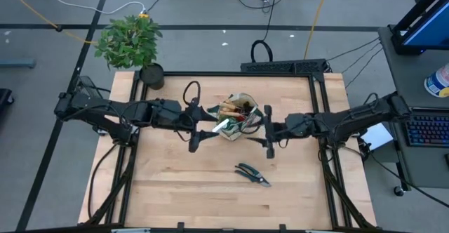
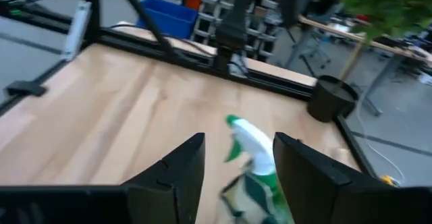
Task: Pick & Place Garden tools in Gardening bag
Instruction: Put the red shear scissors into the light brown gardening bag
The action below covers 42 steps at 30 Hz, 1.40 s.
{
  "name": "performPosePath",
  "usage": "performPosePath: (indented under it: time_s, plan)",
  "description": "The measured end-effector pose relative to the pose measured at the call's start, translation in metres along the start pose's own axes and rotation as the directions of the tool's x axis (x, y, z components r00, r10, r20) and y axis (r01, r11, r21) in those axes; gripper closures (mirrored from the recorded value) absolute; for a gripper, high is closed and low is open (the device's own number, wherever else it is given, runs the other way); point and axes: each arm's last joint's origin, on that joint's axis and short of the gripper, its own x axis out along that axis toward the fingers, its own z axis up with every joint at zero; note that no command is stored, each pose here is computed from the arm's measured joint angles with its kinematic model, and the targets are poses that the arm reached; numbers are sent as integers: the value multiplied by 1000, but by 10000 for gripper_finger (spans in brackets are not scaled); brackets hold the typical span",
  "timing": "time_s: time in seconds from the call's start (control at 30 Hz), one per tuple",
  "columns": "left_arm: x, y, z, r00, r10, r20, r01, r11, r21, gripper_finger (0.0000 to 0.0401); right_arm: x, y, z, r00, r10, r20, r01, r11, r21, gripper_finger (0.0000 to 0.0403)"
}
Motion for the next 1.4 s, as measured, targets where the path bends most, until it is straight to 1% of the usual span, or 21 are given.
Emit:
performPosePath:
  time_s: [0.23, 0.4, 0.47, 0.57, 0.67, 0.73, 0.8, 0.93, 1.03, 1.13, 1.27, 1.4]
  plan:
    - [-2, -16, -5, 998, -49, -27, 50, 998, 29, 144, -6, 26, 0, 994, 106, -28, -107, 994, -20, 230]
    - [-5, -29, -8, 996, -83, -44, 85, 996, 30, 144, -8, 46, -2, 984, 172, -52, -172, 985, -3, 229]
    - [-7, -35, -10, 996, -72, -53, 74, 997, 35, 144, -6, 56, -4, 978, 198, -59, -199, 980, -6, 229]
    - [-16, -43, -15, 996, -30, -80, 32, 999, 15, 144, -1, 70, -9, 973, 214, -91, -215, 977, -3, 229]
    - [-28, -53, -20, 995, -2, -97, 3, 1000, 11, 144, 6, 83, -17, 966, 220, -135, -217, 975, 35, 229]
    - [-36, -59, -25, 997, 0, -74, 1, 1000, 10, 144, 9, 89, -22, 959, 230, -164, -222, 973, 69, 229]
    - [-47, -63, -35, 1000, -17, -19, 17, 1000, -5, 144, 12, 94, -27, 952, 239, -191, -225, 970, 94, 229]
    - [-62, -65, -65, 994, -87, 71, 90, 995, -37, 144, 17, 99, -36, 939, 241, -246, -204, 965, 164, 229]
    - [-71, -63, -86, 987, -129, 98, 136, 989, -65, 144, 21, 101, -48, 919, 210, -333, -151, 969, 195, 229]
    - [-80, -59, -102, 986, -142, 89, 150, 985, -86, 144, 28, 101, -60, 897, 194, -396, -109, 968, 225, 229]
    - [-94, -57, -112, 979, -171, 110, 181, 980, -82, 144, 41, 102, -75, 873, 172, -456, -25, 950, 311, 229]
    - [-106, -56, -120, 968, -220, 122, 227, 973, -49, 144, 49, 103, -86, 851, 161, -500, 16, 944, 330, 229]
